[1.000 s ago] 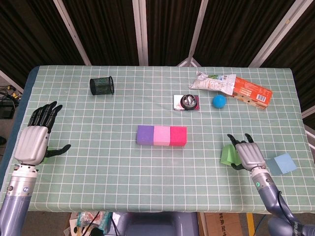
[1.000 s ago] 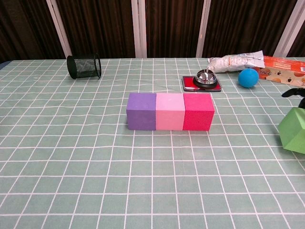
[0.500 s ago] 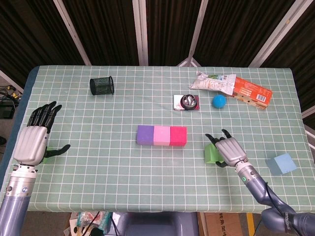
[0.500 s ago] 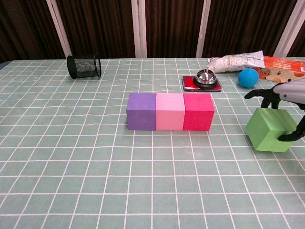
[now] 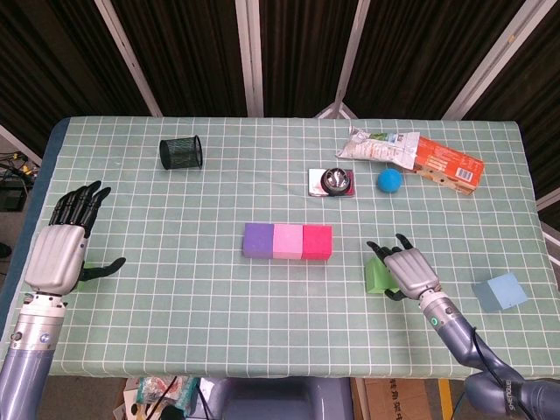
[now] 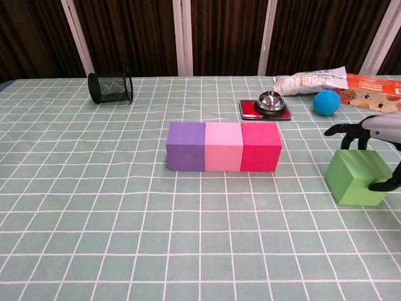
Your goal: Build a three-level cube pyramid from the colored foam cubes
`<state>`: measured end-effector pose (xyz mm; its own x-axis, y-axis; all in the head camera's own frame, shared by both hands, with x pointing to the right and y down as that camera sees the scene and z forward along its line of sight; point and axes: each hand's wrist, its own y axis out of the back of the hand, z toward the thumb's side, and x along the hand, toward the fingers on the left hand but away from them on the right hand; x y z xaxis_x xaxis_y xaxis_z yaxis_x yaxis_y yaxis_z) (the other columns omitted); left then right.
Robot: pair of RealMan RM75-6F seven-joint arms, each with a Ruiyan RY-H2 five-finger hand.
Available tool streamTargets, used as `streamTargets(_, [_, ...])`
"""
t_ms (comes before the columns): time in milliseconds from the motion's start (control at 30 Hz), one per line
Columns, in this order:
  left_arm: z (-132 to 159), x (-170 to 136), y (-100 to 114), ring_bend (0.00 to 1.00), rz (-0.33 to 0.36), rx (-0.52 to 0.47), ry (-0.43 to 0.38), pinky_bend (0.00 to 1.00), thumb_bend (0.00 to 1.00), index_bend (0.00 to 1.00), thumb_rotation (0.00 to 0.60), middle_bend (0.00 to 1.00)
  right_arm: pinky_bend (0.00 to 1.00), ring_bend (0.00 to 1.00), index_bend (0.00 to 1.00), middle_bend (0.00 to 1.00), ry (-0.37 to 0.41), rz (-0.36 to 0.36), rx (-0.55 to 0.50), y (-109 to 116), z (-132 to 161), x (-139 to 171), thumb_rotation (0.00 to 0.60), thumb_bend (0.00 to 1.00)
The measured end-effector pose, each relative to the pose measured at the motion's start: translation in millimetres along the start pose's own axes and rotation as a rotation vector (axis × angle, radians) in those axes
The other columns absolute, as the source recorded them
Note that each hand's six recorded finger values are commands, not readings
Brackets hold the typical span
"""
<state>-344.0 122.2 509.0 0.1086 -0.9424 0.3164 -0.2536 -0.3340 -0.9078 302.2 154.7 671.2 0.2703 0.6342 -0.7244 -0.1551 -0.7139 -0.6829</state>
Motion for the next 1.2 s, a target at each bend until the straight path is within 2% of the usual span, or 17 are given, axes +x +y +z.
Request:
streamTargets(100, [0.5, -0.3, 0.0, 0.00, 0.000, 0.000, -0.002, 0.00, 0.11, 0.00, 0.600, 0.00, 0.06, 0.17, 0.00, 0.12, -0.013, 0.001, -0.019, -0.1, -1.2, 2.5, 0.600, 0.25])
streamTargets(367, [1.1, -0.9, -0.5, 0.00, -0.002, -0.002, -0.005, 0.00, 0.11, 0.00, 0.600, 0.00, 0.06, 0.15, 0.00, 0.10, -0.051, 0.009, -0.080, -2.1, -2.7, 11.6, 0.600, 0.25])
streamTargets(667, [2.7, -1.3, -0.9, 0.00, -0.004, -0.002, -0.010, 0.00, 0.11, 0.00, 0.600, 0.00, 0.06, 0.15, 0.00, 0.14, -0.127, -0.011, -0.184, -7.5, 0.2, 19.3, 0.600, 0.25])
streamTargets(900, [1.2, -1.1, -0.7, 0.00, -0.004, -0.003, -0.005, 0.00, 0.11, 0.00, 0.600, 0.00, 0.06, 0.16, 0.00, 0.20, -0.144, -0.012, -0.198, -12.4, 1.3, 17.4, 0.600, 0.25])
streamTargets(1200, [1.4, -0.8, -0.5, 0.00, -0.003, -0.003, -0.005, 0.00, 0.11, 0.00, 0.600, 0.00, 0.06, 0.17, 0.00, 0.22, -0.121, -0.036, -0.201, -10.9, 7.9, 13.8, 0.600, 0.25])
